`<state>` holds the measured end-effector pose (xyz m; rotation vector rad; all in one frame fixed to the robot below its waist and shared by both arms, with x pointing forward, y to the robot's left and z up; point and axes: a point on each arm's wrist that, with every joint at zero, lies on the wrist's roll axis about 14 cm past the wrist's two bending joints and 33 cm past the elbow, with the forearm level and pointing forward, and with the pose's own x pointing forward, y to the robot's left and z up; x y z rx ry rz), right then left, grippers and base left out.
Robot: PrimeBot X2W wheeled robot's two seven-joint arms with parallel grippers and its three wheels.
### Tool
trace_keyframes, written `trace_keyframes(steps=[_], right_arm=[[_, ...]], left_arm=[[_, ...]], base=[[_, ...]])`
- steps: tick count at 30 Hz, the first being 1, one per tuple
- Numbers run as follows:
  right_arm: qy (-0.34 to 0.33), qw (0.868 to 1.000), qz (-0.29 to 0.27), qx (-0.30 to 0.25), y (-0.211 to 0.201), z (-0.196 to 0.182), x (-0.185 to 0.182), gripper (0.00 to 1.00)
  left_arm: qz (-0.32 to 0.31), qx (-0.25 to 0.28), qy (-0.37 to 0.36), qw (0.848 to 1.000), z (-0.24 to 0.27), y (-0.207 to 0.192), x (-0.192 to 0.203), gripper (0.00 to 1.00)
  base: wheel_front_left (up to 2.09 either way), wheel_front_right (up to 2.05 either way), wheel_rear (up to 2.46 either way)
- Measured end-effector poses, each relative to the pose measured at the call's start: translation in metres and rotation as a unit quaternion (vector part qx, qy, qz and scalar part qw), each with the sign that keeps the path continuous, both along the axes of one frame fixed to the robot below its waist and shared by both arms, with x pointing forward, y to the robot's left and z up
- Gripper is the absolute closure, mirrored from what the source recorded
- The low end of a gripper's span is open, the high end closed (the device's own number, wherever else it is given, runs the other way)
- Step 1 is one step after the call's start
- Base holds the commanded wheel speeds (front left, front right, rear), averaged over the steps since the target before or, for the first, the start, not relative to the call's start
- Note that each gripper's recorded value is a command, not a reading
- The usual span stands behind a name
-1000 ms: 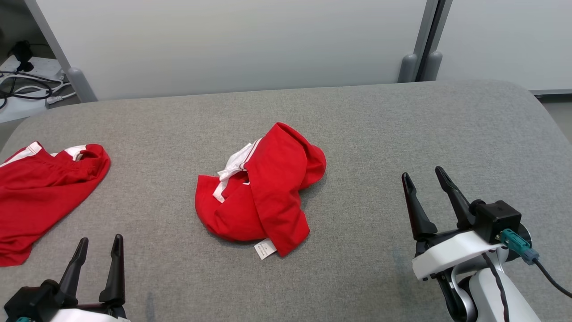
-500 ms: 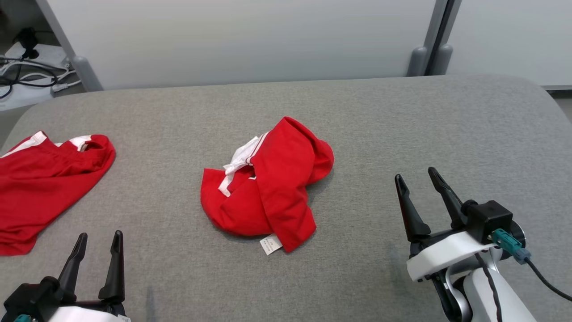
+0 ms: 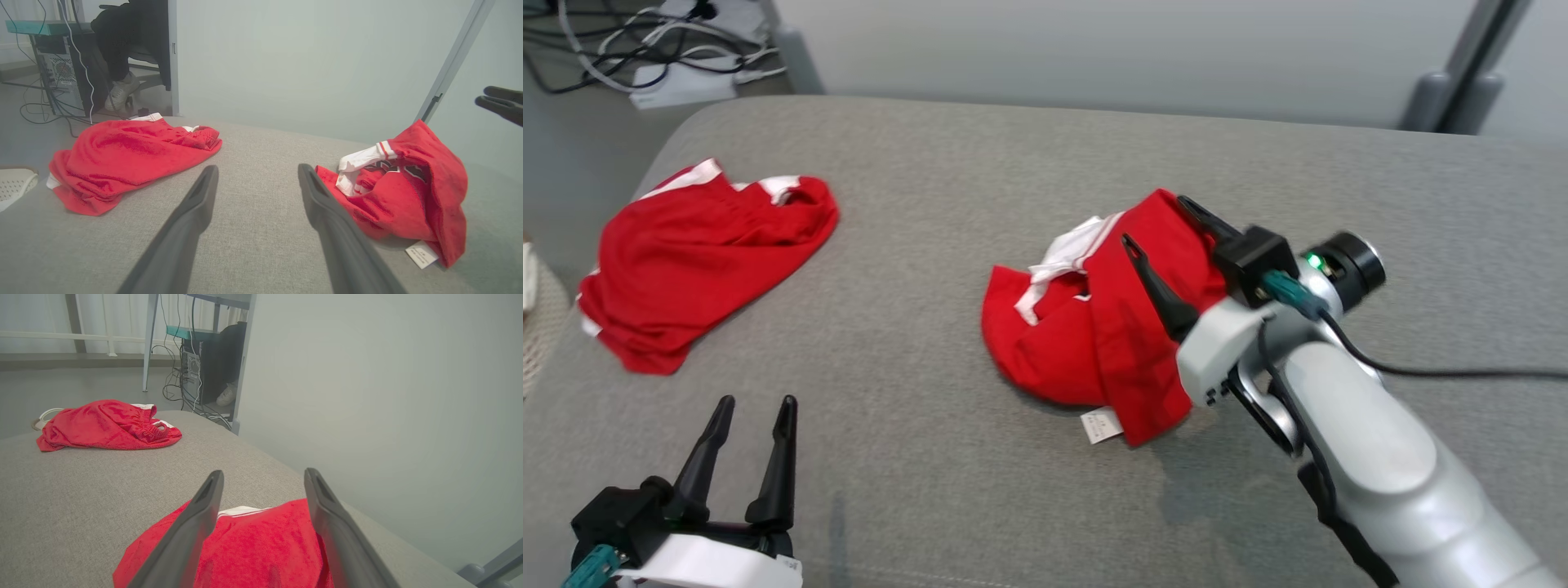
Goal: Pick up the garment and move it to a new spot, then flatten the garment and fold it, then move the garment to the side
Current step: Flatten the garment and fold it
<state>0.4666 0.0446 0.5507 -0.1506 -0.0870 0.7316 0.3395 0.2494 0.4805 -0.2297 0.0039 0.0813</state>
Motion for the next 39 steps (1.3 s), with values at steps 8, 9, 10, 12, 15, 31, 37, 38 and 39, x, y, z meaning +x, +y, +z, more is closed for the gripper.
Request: trace_keyframes(steps=[8,9,10,12,15,31,37,38,39], right_arm=[[0.024,0.987,0.076,-0.136,0.065,-0.024,0.016,0.0],[0.029,0.985,0.082,-0.151,0.07,-0.03,0.017,0.0],[0.038,0.981,0.084,-0.172,0.073,-0.038,0.019,0.0],[0.056,0.974,0.088,-0.201,0.078,-0.052,0.021,0.0],[0.088,0.964,0.088,-0.233,0.081,-0.073,0.024,0.0],[0.12,0.958,0.059,-0.253,0.072,-0.102,0.048,1.0],[0.001,0.986,0.106,-0.132,0.107,-0.019,0.045,1.0],[-0.023,0.987,0.117,-0.108,0.113,0.001,0.042,1.0],[-0.048,0.987,0.129,-0.082,0.12,0.024,0.039,1.0]], left_arm=[[0.026,-0.015,0.006,1.0,-0.001,0.013,-0.015,0.0],[0.031,-0.015,0.006,0.999,-0.001,0.016,-0.018,0.0],[0.035,-0.015,0.008,0.999,-0.001,0.018,-0.02,0.0],[0.044,-0.017,0.012,0.999,-0.003,0.022,-0.025,0.0],[0.06,-0.023,0.012,0.998,-0.002,0.03,-0.029,0.0],[0.047,-0.021,0.014,0.999,0.001,0.027,-0.017,0.0],[0.018,-0.02,0.011,1.0,0.002,0.013,-0.01,0.0],[0.014,-0.021,0.011,1.0,0.002,0.009,-0.009,0.0],[0.009,-0.022,0.01,1.0,0.003,0.007,-0.009,0.0]], base=[[0.0,0.0,0.0],[0.0,0.0,0.0],[0.0,0.0,0.0],[0.0,0.0,0.0],[0.0,0.0,0.0],[0.0,0.0,0.0],[0.0,0.0,0.0],[0.0,0.0,0.0],[0.0,0.0,0.0]])
